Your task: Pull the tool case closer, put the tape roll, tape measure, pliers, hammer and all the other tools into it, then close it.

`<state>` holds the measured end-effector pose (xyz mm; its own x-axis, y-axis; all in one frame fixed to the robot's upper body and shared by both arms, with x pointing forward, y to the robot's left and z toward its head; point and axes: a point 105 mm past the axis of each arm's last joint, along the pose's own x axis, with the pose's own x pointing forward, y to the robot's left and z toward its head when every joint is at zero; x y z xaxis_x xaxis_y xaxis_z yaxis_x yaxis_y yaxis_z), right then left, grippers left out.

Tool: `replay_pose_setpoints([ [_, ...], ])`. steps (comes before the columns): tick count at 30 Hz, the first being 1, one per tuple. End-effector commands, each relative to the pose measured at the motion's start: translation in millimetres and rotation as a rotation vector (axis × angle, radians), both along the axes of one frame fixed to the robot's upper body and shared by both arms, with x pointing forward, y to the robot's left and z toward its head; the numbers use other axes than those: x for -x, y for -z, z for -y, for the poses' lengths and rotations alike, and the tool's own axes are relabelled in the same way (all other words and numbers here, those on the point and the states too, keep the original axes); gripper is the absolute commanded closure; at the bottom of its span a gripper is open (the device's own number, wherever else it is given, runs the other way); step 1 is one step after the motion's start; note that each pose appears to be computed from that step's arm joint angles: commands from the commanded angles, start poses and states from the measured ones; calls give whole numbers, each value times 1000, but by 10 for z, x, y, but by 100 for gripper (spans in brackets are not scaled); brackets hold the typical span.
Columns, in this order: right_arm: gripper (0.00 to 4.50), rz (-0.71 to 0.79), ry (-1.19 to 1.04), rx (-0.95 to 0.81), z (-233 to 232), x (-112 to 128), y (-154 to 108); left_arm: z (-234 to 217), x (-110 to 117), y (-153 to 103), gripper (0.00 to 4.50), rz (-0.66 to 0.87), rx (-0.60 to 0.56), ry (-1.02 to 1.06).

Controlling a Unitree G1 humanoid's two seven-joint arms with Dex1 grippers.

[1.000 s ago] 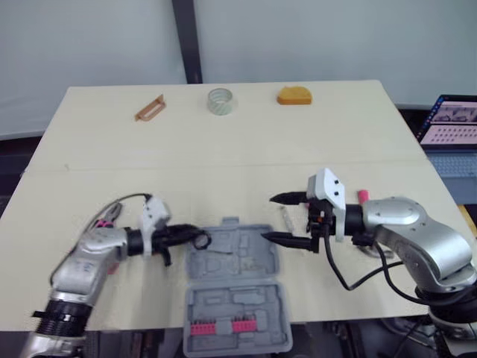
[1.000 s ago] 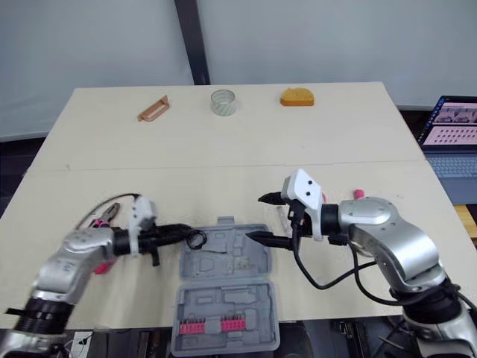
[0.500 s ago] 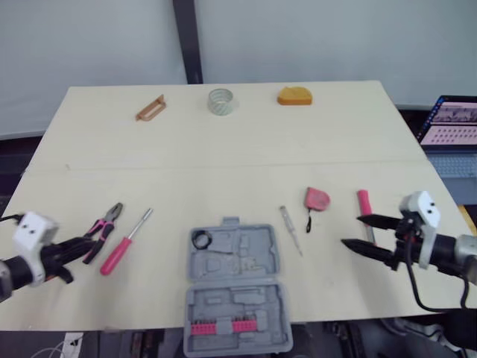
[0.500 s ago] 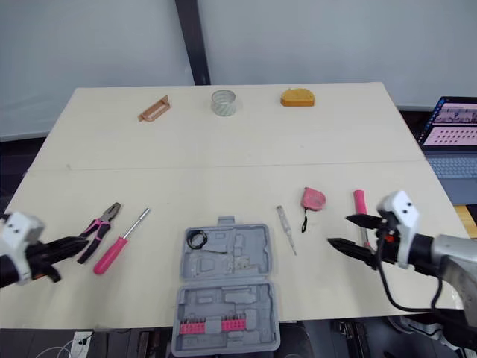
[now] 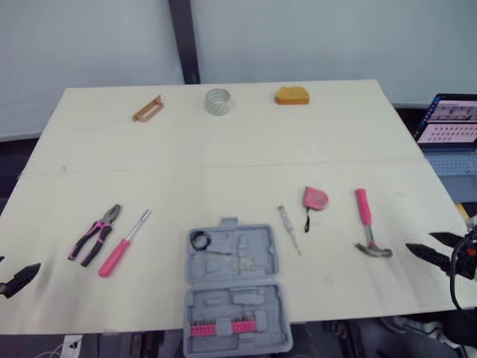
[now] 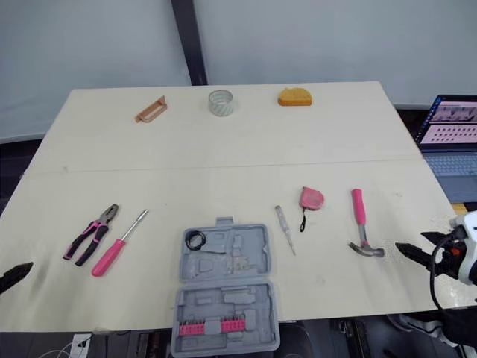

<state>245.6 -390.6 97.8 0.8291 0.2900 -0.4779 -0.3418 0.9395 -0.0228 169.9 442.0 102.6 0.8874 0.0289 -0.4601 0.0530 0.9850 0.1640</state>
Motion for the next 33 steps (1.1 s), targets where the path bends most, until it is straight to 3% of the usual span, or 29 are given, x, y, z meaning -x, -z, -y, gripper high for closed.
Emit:
replay_pose_setpoints([
  [1,0,15,-9,12,30,-18,14,-40,49,-63,2,31,-21,-23],
  [8,0,104,-39,-53,-165,-168,-114,119,-76,-74,2,31,-39,45],
  [14,0,181,-152,-165,-820,-307,-346,705,-446,-112,2,60,15,277],
  [17,0,168,-202,-138,-1202,-362,-295,1088,-648,-148,2,86,43,397],
  [22,0,166,-72,-88,-1580,-580,-170,1793,-879,-227,2,111,79,650],
  [31,0,117,75,-114,-1897,-718,-4,2833,-980,-351,2,177,124,1064],
  [33,57,106,87,-97,-1905,-728,37,2932,-994,-348,0,179,135,1106],
])
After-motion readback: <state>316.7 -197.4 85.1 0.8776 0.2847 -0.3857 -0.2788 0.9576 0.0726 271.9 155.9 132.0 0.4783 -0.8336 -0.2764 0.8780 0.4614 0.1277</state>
